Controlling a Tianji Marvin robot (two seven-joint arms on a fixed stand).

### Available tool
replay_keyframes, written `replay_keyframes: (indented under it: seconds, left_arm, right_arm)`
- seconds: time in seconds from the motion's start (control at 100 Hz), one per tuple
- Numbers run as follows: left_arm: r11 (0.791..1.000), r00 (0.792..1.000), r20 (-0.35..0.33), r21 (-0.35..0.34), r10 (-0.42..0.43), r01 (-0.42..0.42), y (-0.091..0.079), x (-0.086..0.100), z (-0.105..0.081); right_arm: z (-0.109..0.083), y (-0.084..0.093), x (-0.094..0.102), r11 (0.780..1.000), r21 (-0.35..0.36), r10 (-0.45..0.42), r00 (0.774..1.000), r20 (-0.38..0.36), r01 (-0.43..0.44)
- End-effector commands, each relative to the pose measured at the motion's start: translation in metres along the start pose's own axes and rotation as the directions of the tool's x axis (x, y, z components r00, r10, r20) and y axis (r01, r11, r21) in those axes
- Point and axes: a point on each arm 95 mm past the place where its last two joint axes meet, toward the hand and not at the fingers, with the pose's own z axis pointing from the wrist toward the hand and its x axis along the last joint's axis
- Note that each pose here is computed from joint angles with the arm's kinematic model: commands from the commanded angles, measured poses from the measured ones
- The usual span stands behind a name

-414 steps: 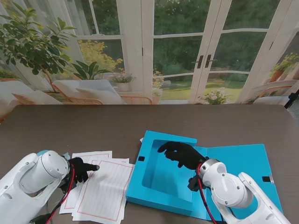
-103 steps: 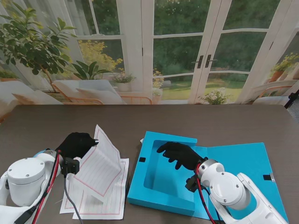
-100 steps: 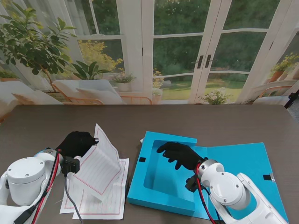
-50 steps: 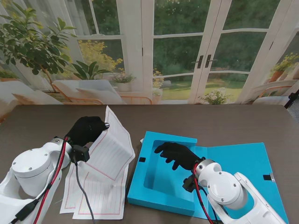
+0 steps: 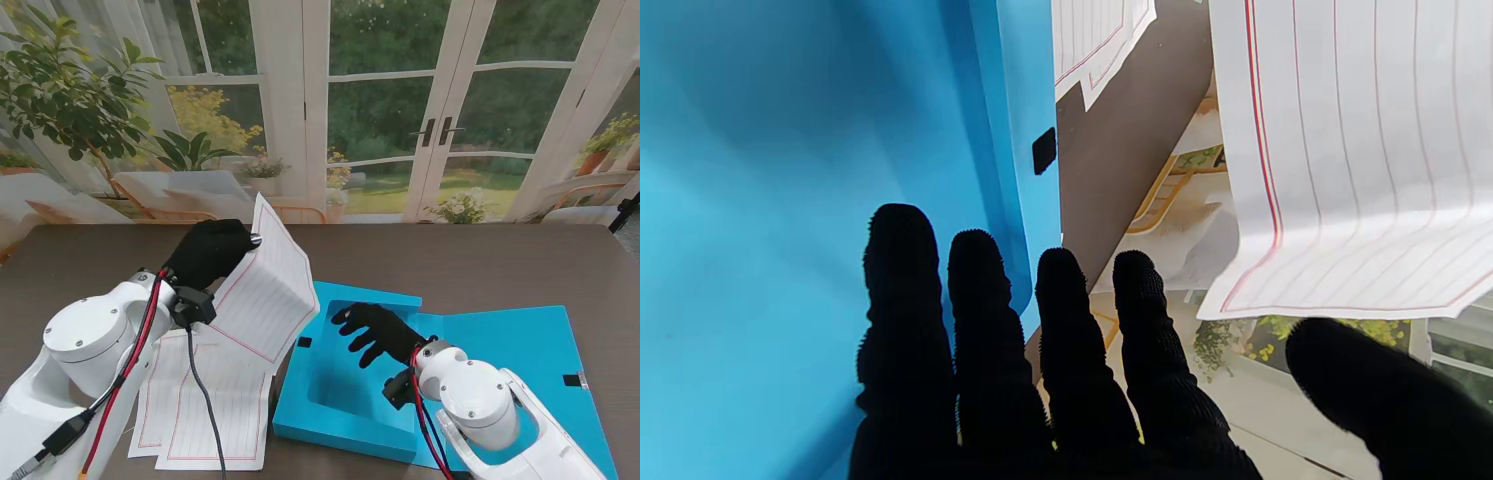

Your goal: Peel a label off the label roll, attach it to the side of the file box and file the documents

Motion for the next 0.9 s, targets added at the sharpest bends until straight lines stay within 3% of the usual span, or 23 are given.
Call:
replay_keyframes:
  seconds: [0.0,0.44,0.89]
  left_arm:
    - [0.999,1.000,-0.023,-0.037,-0.017,0.016,0.010,0.007,0.002]
    - [0.995,0.998,-0.028,-0.084,-0.057,0.055,0.020,0.009,0.008]
    - [0.993,0.998,0.000,-0.097,-0.064,0.064,0.021,0.000,0.010]
  right_arm:
    - [0.002,-0.003,-0.001,1.000,0.026,0.014,1.000,0.006,-0.015]
    - [0.014,-0.016,0.015,0.965,0.053,0.258,0.966,-0.013,-0.257]
    - [0.011,-0.024,0.026,0.881,0.015,0.472,0.878,-0.072,-0.473]
